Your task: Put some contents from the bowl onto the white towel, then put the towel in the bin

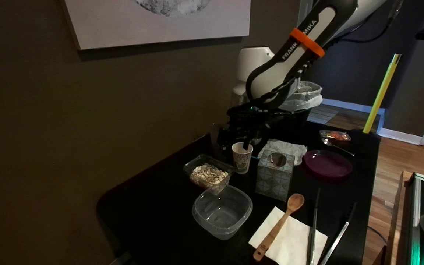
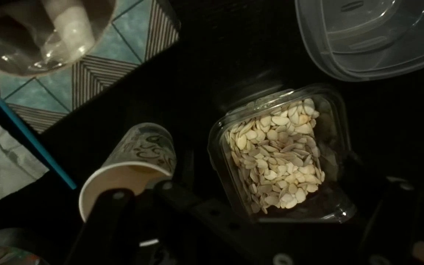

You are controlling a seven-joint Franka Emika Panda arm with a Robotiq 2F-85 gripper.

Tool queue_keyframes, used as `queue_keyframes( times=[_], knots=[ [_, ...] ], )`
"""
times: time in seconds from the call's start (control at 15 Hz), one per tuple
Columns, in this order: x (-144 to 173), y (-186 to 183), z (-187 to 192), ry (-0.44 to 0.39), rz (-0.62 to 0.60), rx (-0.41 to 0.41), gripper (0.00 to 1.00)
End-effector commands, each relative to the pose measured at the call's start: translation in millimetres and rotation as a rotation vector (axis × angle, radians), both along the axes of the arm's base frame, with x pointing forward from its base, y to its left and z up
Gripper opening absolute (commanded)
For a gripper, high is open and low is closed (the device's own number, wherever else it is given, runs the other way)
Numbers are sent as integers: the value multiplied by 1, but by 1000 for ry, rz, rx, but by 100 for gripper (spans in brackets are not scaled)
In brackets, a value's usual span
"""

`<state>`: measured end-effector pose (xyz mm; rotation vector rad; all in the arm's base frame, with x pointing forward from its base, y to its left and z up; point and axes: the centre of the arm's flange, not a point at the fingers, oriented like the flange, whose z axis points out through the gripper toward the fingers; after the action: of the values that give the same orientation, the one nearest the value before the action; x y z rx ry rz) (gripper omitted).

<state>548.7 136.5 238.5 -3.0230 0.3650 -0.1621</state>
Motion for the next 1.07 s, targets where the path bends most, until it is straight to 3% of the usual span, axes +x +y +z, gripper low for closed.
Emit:
queue_keyframes(
  times=[0.0, 0.33, 1.0],
  knots=[
    [10, 6, -41, -16, -99, -16, 100],
    [27, 7, -68, -40, -167, -4, 100],
    [63, 28, -86, -76, -176, 13, 100]
  ],
)
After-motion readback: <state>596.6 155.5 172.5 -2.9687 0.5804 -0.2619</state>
